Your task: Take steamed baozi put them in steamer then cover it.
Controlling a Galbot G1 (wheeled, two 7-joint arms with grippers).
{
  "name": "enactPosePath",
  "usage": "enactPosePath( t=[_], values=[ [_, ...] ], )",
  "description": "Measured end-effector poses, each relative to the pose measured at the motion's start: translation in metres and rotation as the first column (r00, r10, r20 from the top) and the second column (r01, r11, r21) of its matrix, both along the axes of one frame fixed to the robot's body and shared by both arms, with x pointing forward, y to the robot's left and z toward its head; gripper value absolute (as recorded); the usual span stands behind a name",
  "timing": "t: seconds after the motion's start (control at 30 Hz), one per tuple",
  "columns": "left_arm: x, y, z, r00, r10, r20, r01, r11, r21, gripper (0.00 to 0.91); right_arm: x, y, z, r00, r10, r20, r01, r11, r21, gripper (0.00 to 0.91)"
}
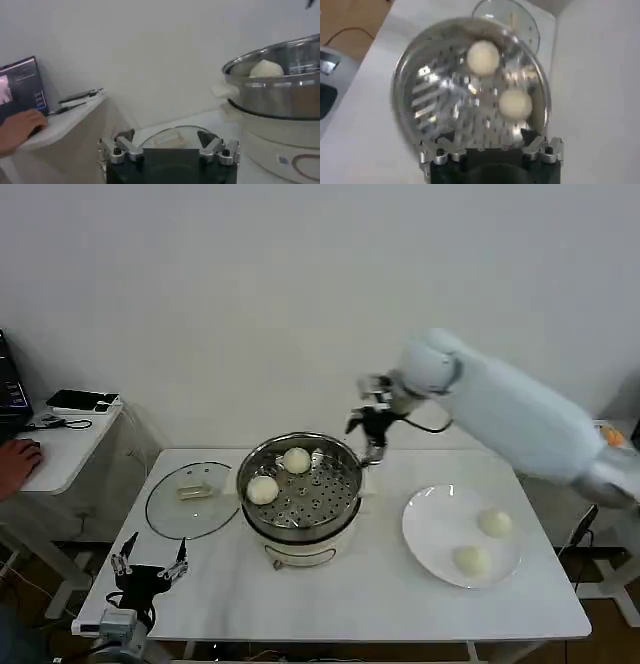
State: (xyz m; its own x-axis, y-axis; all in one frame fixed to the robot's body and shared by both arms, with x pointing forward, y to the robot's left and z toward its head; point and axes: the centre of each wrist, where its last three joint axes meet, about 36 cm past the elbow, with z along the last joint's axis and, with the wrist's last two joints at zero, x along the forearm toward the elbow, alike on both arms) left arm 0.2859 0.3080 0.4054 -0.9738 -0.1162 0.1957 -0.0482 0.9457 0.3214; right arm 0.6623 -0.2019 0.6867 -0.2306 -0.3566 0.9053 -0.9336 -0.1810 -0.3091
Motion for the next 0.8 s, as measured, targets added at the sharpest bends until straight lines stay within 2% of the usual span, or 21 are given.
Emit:
enactPosePath(
  t=[0.17,0.33,0.53,0.8],
  values=[
    [0.001,-0.001,-0.002,1.0,0.0,-0.003,0.0,1.0,-0.006,0.907,-0.014,-0.064,-0.005,0.998,-0.07,-0.002,0.07,0.997,-0.04,0.907],
    [0.002,-0.003,-0.003,1.0,-0.005,-0.006,0.005,1.0,-0.01,0.907,-0.028,-0.114,-0.028,0.991,-0.131,-0.013,0.129,0.987,-0.096,0.907],
    [-0.001,-0.002,-0.002,1.0,-0.005,-0.01,0.005,1.0,-0.006,0.907,-0.042,-0.142,-0.071,0.983,-0.171,-0.064,0.159,0.973,-0.166,0.907],
    [-0.006,-0.002,-0.004,1.0,-0.004,-0.025,0.004,1.0,-0.003,0.907,-0.052,-0.153,-0.12,0.976,-0.186,-0.118,0.152,0.956,-0.249,0.907]
  ],
)
